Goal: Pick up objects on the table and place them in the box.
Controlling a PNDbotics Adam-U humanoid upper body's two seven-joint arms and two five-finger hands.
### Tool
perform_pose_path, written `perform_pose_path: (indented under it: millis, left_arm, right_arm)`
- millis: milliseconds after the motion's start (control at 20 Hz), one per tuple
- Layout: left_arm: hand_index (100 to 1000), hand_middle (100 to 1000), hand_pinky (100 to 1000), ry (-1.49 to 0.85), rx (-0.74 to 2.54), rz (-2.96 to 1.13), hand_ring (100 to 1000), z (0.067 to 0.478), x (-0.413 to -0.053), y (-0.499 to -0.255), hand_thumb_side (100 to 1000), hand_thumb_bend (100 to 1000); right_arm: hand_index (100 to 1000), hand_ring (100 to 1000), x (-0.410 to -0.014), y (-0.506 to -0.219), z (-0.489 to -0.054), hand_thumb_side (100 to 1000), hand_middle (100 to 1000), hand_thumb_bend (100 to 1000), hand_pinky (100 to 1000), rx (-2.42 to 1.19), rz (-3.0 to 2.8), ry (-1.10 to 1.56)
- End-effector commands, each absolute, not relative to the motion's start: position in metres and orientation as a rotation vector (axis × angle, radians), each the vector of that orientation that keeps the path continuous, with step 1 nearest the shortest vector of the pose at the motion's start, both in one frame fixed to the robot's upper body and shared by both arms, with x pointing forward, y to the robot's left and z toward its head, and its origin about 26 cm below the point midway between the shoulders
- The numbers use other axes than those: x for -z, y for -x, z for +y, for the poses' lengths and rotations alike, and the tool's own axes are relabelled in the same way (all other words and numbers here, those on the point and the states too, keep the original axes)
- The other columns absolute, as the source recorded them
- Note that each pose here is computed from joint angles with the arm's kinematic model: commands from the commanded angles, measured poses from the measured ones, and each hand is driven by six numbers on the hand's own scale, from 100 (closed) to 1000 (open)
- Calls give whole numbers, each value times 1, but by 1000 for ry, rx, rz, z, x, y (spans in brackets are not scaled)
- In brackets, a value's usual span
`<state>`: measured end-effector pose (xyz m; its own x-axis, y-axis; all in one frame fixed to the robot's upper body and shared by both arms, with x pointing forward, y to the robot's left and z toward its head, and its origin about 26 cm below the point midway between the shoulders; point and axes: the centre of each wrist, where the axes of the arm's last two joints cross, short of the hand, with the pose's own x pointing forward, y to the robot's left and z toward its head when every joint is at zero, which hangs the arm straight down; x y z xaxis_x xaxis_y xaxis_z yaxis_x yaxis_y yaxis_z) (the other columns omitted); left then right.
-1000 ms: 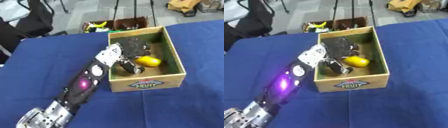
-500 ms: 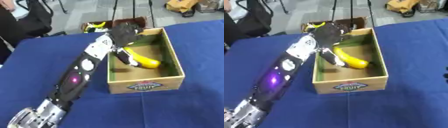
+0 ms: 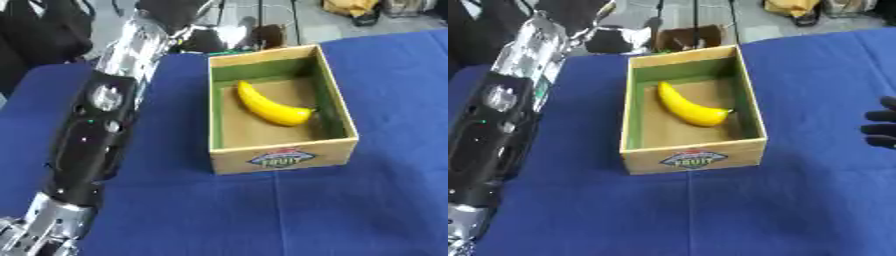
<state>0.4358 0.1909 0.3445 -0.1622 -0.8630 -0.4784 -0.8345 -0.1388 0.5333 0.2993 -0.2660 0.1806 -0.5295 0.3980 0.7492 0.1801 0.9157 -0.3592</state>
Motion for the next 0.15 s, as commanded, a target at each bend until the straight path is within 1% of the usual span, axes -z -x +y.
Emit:
perform_pose_path:
  millis: [50, 150]
  left_arm:
    - [901, 743, 549, -2097, 1002, -2096, 762, 212, -364, -419, 1000, 509]
    - [898, 729, 529, -2103, 918, -2121, 750, 220, -359, -412, 1000, 487]
  right_arm:
    - [873, 710, -187, -296, -268, 1000, 705, 100, 709, -275, -2165, 421]
    - [873, 710, -187, -296, -269, 1000, 705, 100, 709, -261, -2166, 428]
